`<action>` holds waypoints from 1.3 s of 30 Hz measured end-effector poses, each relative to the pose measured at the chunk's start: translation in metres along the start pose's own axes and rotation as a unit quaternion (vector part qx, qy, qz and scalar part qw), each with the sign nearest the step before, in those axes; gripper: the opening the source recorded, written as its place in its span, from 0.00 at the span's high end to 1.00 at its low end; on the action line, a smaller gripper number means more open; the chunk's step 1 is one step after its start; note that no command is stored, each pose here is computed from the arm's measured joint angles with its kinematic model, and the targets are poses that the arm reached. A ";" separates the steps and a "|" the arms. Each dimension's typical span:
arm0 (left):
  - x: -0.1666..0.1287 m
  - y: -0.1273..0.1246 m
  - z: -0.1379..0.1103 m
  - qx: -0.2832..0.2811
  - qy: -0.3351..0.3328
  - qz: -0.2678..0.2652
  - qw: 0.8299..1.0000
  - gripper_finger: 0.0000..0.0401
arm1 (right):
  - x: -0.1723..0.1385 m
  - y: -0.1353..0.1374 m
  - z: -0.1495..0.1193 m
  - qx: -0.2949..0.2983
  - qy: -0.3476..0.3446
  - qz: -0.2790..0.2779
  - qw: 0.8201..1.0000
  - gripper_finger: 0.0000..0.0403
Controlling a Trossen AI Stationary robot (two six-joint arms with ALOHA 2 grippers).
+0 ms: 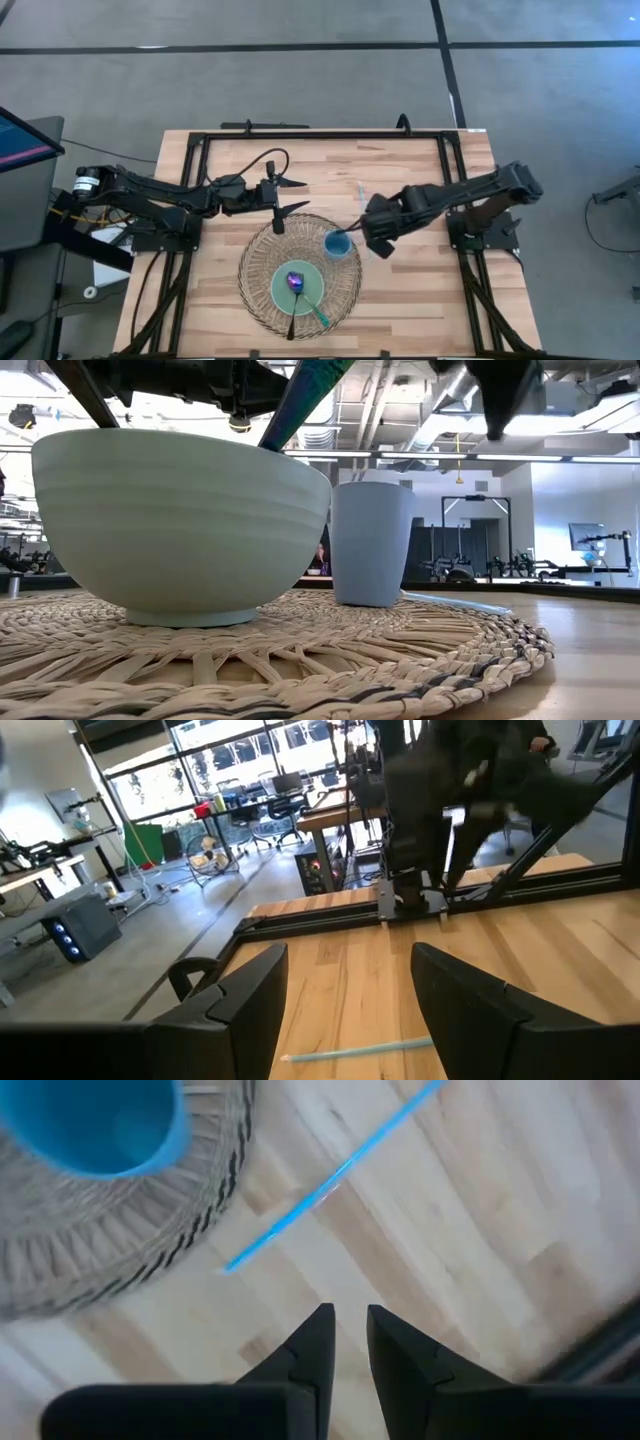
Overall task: Pick & Place Utensil
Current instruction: Put the blue straw into the blue cup to the top right of the green bowl
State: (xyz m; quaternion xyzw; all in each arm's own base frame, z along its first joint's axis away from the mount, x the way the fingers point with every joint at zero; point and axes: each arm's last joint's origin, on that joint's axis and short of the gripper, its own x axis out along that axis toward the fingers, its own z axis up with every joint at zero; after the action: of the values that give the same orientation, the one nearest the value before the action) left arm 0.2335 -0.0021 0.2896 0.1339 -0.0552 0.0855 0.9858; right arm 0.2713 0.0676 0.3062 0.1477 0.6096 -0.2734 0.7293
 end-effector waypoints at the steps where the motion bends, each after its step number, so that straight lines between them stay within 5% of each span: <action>1: 0.000 0.000 0.000 0.000 0.000 0.000 1.000 0.47 | 0.008 -0.002 -0.004 0.015 -0.004 0.007 1.000 0.86; 15: 0.000 0.000 0.000 -0.001 0.000 0.000 1.000 0.47 | 0.106 0.018 -0.040 0.109 -0.047 0.108 0.987 0.86; 26: 0.000 0.000 0.000 -0.001 0.000 0.000 1.000 0.47 | 0.105 0.024 -0.044 0.098 -0.048 0.112 0.988 0.86; 32: 0.000 0.000 0.000 -0.001 0.000 0.000 1.000 0.47 | 0.083 -0.001 -0.044 0.095 -0.062 0.107 0.988 0.86; 39: 0.000 0.000 0.000 -0.001 0.000 0.000 1.000 0.47 | 0.047 -0.047 -0.040 0.113 -0.180 0.064 0.975 0.86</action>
State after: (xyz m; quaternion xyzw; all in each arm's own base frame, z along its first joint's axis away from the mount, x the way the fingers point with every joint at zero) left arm 0.2335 -0.0021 0.2896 0.1330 -0.0555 0.0854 0.9859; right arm 0.2174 0.0416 0.2578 0.2162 0.4230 -0.3148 0.8217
